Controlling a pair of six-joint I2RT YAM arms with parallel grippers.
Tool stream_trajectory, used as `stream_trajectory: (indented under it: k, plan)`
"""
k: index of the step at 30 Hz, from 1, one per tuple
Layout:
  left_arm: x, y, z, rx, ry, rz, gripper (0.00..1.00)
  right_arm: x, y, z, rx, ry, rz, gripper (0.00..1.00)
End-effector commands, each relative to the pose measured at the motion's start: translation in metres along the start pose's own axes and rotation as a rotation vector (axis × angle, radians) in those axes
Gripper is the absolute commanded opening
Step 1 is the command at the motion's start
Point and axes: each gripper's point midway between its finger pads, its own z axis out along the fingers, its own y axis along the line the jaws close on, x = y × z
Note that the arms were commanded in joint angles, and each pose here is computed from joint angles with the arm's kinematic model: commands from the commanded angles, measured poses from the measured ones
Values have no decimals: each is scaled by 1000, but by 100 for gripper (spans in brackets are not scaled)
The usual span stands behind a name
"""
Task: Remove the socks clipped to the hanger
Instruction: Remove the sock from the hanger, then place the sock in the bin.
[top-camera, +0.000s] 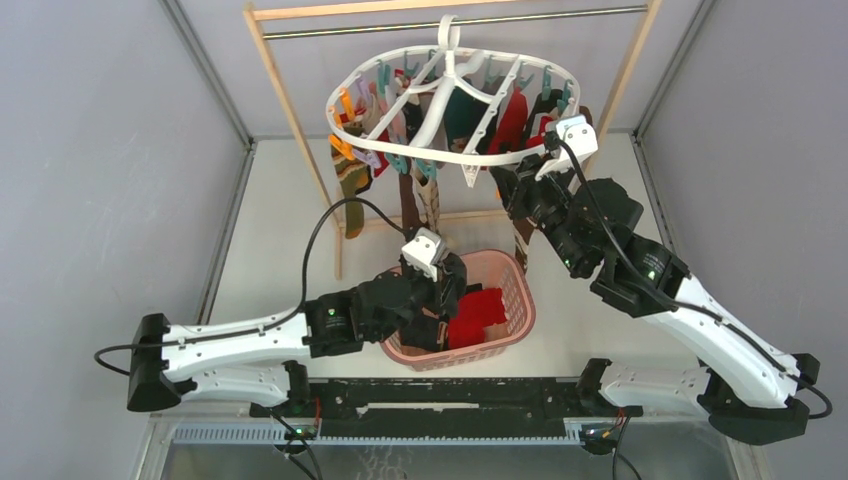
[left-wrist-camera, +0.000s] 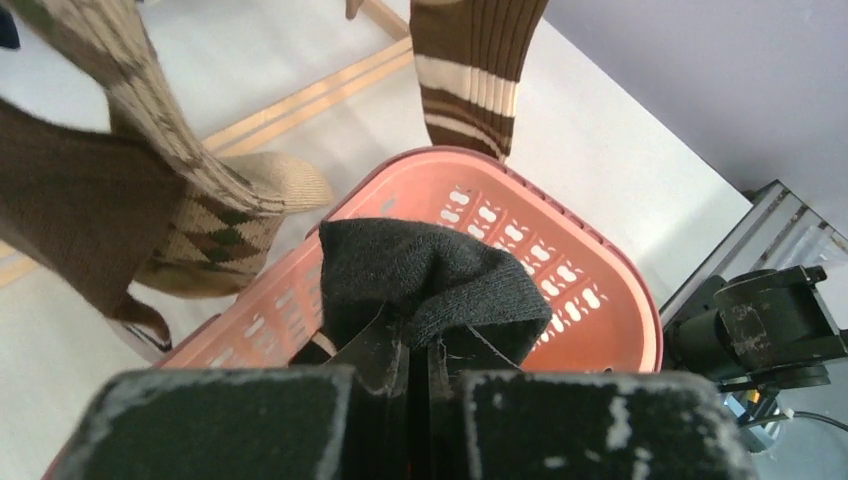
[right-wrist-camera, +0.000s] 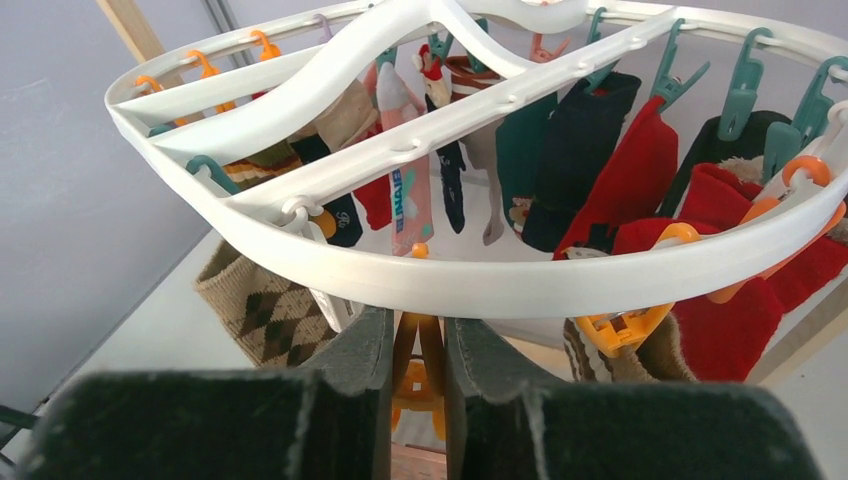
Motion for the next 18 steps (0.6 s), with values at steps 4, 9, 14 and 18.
stream_trajectory:
  k: [4, 9, 14, 18]
  plan:
    - [59, 16, 3, -70, 174, 11, 18, -6, 3, -8, -44, -25, 39, 4]
    - [88, 30, 4, -123, 219, 19, 30, -5, 5, -12, -66, -24, 51, 4]
    - [98, 38, 3, -157, 224, 21, 64, -1, 8, -12, -82, -16, 60, 5]
    - [97, 40, 2, -163, 216, 13, 83, 3, 12, -9, -91, -5, 61, 6]
